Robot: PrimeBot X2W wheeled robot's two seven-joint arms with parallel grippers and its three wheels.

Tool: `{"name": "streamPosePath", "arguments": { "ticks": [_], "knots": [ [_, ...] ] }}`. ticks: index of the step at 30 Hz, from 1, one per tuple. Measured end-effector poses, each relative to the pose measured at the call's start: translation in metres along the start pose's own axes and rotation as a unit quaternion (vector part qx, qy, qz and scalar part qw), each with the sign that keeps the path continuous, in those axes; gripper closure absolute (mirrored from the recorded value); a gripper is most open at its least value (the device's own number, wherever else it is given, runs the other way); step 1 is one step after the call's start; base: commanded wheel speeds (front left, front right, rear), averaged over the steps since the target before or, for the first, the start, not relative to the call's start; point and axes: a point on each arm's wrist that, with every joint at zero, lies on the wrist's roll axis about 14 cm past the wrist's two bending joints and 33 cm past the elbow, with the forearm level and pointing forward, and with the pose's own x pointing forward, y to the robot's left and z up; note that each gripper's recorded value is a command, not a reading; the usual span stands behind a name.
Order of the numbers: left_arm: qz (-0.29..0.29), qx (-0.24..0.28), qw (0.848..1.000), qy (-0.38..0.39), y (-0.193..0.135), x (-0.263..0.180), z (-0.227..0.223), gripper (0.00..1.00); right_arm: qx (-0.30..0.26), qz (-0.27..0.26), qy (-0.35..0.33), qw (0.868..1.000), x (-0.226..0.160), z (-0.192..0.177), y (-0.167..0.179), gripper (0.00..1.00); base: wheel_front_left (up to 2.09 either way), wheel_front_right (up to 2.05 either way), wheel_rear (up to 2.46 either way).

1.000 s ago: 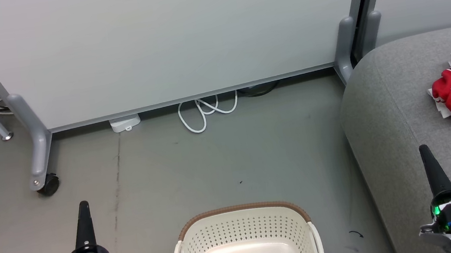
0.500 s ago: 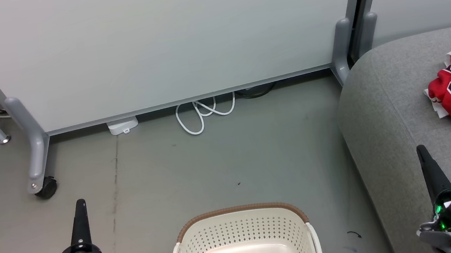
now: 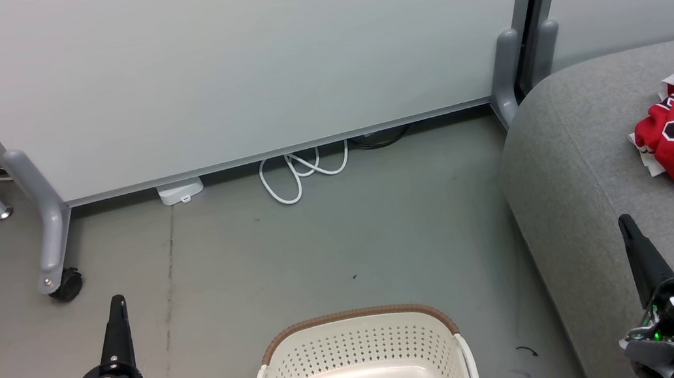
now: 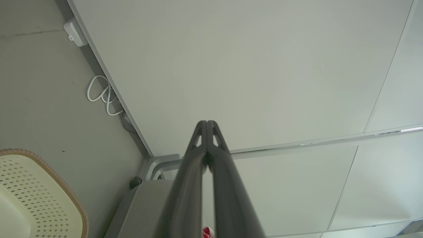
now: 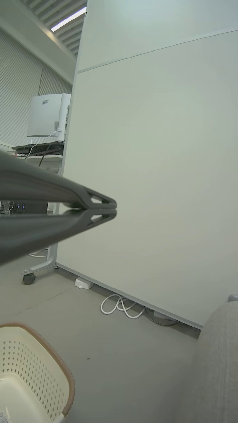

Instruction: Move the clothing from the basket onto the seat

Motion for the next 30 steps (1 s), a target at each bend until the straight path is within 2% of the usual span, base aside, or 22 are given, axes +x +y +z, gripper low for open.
{"name": "streamPosePath", "arguments": {
  "ticks": [22, 30],
  "knots": [
    [-0.018, -0.076, 0.997, 0.004, -0.009, 0.004, 0.001, 1.00, 0.078, 0.011, 0.005, 0.997, -0.001, 0.001, 0.005, 1.00, 0.00, 0.00, 0.00],
    [-0.021, -0.078, 0.997, 0.004, -0.011, 0.004, 0.001, 1.00, 0.080, 0.012, 0.005, 0.997, 0.000, 0.001, 0.006, 1.00, 0.00, 0.00, 0.00]
  ]
}}
